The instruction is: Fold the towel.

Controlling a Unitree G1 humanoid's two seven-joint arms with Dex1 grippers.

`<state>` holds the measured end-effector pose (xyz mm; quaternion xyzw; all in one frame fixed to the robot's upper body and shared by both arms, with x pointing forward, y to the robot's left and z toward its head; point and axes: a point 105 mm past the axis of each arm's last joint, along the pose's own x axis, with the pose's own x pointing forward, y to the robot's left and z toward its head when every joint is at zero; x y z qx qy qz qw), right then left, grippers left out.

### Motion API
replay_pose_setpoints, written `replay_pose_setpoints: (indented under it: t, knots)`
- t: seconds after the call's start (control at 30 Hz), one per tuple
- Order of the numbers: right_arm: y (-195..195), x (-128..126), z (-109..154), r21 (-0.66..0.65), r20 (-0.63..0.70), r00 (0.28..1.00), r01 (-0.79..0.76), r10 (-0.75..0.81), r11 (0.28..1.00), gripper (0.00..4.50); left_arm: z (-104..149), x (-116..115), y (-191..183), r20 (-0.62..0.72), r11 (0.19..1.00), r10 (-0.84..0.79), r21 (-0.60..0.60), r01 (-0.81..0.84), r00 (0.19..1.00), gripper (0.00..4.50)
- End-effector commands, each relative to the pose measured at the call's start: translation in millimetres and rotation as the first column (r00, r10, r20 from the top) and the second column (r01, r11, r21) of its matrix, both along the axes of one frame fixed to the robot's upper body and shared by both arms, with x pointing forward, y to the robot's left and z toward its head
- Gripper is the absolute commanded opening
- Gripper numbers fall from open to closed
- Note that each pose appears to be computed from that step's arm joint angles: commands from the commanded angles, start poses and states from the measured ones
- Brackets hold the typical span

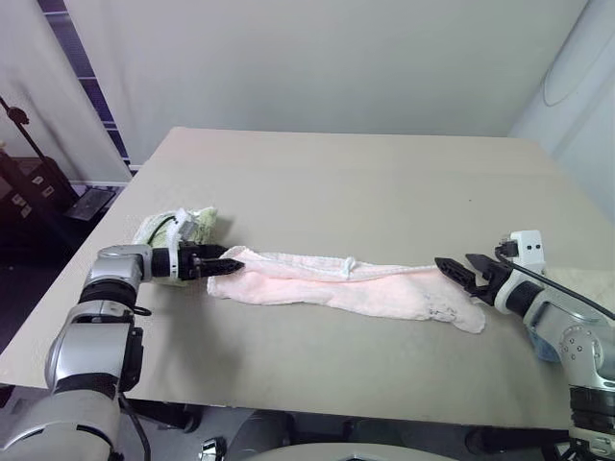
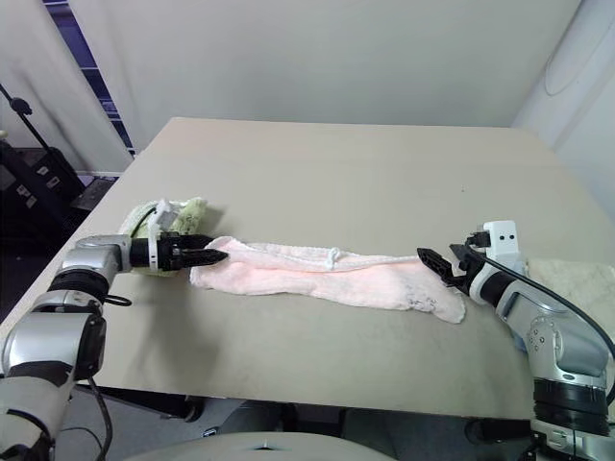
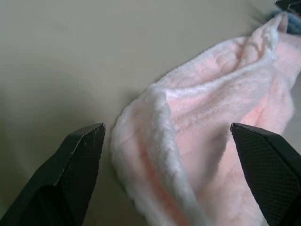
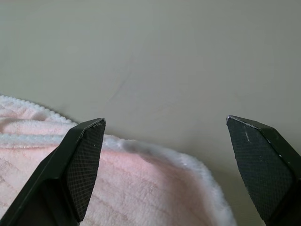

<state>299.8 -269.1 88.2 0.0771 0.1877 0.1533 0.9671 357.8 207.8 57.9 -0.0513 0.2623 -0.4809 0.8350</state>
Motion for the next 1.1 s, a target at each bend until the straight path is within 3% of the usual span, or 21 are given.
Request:
replay_pose_setpoints:
  t: [0.03, 0.1, 0.43, 0.47, 0.57, 0.8, 0.97, 1.1]
  knots:
    - [5.4, 3.6, 15.9, -0.020, 0.054, 0.998, -0.020, 0.022, 1.000, 4.33, 11.3, 10.7, -8.3, 0.053, 0.999, -0.018, 0.032, 0.017, 0.998, 4.32]
    - [3.5, 3.8, 15.5, -0.026, 0.052, 0.999, -0.014, 0.015, 1.000, 4.34, 10.5, 15.0, -9.2, 0.057, 0.999, 0.011, 0.040, -0.013, 0.998, 3.92]
    - [3.7, -1.2, 7.7, -0.038, 0.025, 0.999, -0.018, 0.019, 0.999, 4.34, 18.9, 11.2, -6.7, 0.012, 0.999, 0.006, -0.044, -0.006, 1.000, 0.21]
    - [3.2, -1.9, 6.0, -0.041, 0.016, 1.000, -0.021, 0.021, 0.999, 4.34, 20.3, 9.7, -5.5, 0.006, 0.999, -0.001, -0.052, 0.002, 1.000, 0.03]
    - [2.1, -2.9, 0.9, -0.050, -0.008, 1.000, -0.026, 0.025, 0.998, 4.34, 22.1, 6.0, -2.6, -0.006, 0.998, -0.017, -0.066, 0.017, 1.000, 0.03]
    - [-0.4, 8.3, 1.9, -0.050, 0.011, 1.000, 0.005, -0.005, 0.999, 1.87, 26.8, 12.2, -3.4, -0.032, 0.987, 0.061, -0.150, -0.065, 0.998, 0.00]
    - [2.4, 15.6, 2.0, -0.047, 0.012, 1.000, 0.001, -0.001, 0.999, 0.26, 15.2, 11.8, -4.4, -0.065, 0.990, 0.087, -0.108, -0.094, 0.994, 0.00]
    - [4.1, 22.8, -4.8, -0.061, -0.005, 1.000, 0.010, -0.010, 0.998, 0.03, 5.7, 15.8, -8.5, -0.035, 0.991, 0.116, -0.058, -0.118, 0.993, 0.00]
